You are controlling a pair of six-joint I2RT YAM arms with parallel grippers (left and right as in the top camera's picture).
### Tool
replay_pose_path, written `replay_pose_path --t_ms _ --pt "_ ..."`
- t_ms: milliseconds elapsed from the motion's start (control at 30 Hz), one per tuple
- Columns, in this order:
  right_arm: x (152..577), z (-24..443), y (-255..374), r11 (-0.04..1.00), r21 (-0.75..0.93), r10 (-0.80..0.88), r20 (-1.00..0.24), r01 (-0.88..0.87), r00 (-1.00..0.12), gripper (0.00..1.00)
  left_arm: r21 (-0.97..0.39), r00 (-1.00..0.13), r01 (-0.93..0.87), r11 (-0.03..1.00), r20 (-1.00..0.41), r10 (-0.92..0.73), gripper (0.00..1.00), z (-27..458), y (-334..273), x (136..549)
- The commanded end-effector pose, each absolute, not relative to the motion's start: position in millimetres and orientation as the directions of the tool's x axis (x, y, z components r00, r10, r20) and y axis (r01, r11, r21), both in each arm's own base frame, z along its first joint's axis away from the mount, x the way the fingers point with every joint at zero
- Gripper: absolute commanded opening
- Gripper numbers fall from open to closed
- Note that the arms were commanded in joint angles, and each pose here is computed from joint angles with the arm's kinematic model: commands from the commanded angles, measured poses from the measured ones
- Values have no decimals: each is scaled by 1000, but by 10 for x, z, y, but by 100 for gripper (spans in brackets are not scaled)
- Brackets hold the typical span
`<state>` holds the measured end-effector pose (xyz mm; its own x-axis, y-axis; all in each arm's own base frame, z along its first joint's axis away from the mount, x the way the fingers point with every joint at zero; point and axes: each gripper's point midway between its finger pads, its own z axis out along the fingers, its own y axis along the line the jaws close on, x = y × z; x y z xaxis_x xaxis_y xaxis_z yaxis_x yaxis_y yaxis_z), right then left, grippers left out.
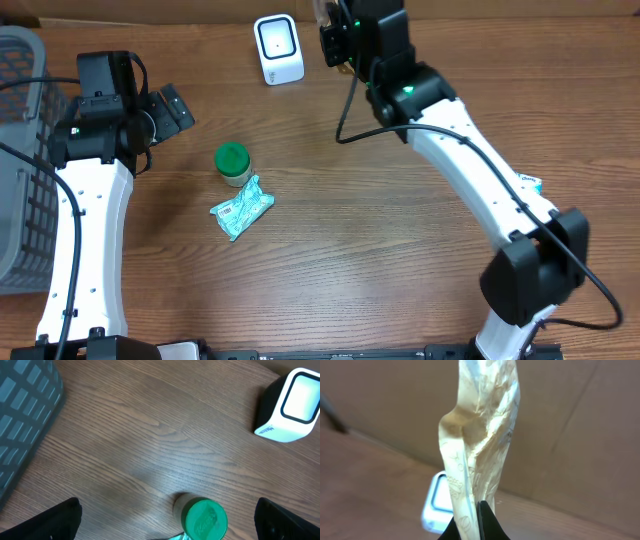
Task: Scan the item barcode
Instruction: 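Carry the bean bag with the right gripper to the white scanner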
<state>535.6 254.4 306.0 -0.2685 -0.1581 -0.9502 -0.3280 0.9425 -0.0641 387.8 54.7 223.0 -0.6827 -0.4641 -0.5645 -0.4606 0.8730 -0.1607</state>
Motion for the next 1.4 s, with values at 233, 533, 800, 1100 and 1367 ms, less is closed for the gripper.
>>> replay_pose_path --t_ms 233,533,800,1100,1367 --pt "5862 2323 2756 793 -536 -582 -807 -289 -101 4 -133 -694 -454 881 -568 -443 100 2200 585 3885" --pt "5898 1854 3082 608 -749 -780 -626 -265 -18 4 -133 -694 -454 881 -568 -443 100 2200 585 3885" --pt "5887 1562 3083 479 -839 -873 -485 -257 -44 4 -133 -694 -454 881 -568 -443 100 2200 585 3885" --pt "5811 1519 3161 405 -873 -911 -412 -272 -34 4 -133 -694 -454 881 -568 -443 100 2200 585 3885" --pt "5693 1391 3266 316 -893 -945 -326 -321 -22 4 -133 -694 -454 881 -568 -443 100 2200 585 3885"
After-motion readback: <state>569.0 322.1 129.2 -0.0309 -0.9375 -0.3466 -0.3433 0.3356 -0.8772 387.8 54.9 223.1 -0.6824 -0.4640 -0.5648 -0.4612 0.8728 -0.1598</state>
